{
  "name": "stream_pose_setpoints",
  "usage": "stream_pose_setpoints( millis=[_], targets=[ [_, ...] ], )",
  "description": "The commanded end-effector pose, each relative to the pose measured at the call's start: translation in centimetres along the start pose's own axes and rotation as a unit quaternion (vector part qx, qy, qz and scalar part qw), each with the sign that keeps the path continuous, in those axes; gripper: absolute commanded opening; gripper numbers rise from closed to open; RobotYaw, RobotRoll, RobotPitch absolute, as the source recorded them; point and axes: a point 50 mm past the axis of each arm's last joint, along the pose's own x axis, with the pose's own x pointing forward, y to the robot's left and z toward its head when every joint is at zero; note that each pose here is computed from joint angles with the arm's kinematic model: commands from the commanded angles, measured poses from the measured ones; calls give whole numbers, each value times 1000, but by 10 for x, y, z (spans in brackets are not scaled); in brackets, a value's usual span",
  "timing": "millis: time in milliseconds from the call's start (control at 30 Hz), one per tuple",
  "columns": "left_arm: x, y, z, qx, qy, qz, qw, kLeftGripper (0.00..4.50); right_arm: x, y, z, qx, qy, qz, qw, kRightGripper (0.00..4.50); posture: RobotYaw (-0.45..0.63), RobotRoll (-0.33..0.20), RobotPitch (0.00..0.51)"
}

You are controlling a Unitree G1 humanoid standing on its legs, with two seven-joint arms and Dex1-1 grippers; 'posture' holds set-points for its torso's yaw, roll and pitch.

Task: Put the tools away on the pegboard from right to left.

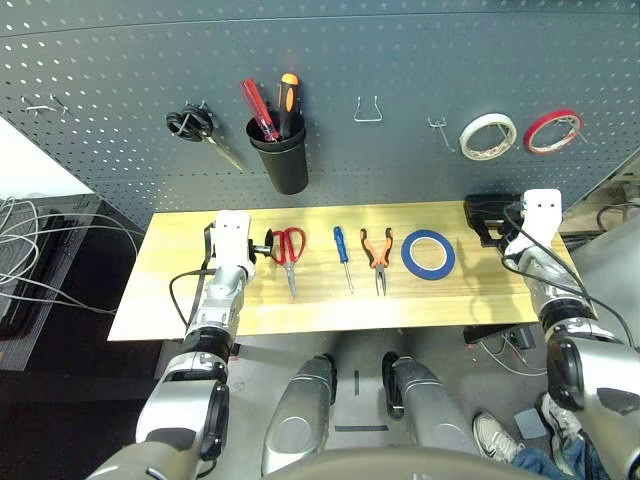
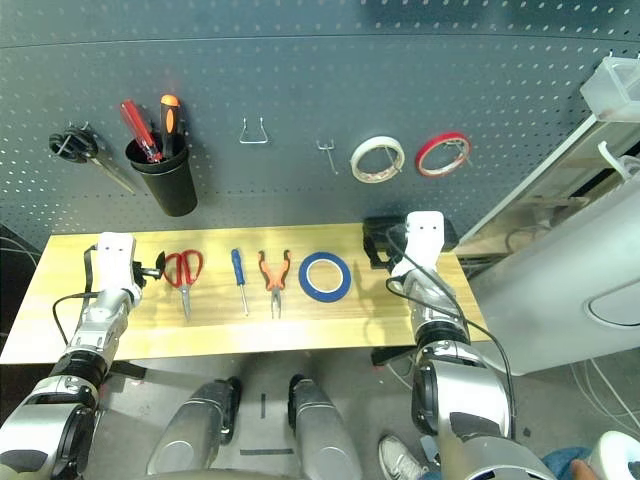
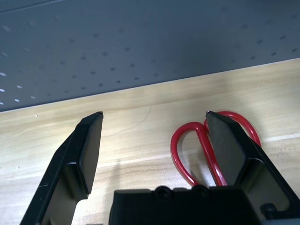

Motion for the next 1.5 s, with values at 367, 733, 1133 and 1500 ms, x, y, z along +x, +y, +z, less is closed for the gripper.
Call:
stream_pose_setpoints(
  millis=[367,733,1133,1500],
  targets=[
    [-8,-12,2,17,-6,-44,999,4483,-6,1,-22,23,77,18,997,4500,69,0,219],
    [-23,-44,24,50,-24,-212,976,4483,4,38,-36,43,176,65,981,4500,141,0,239],
    [-59,-96,17,123,-61,-396,908,4483,-3,41,-55,47,235,35,970,4500,175,0,284],
    [-66,-103,18,109,-59,-404,906,4500,-8,41,-64,45,268,14,962,2787,160,0,304]
  ],
)
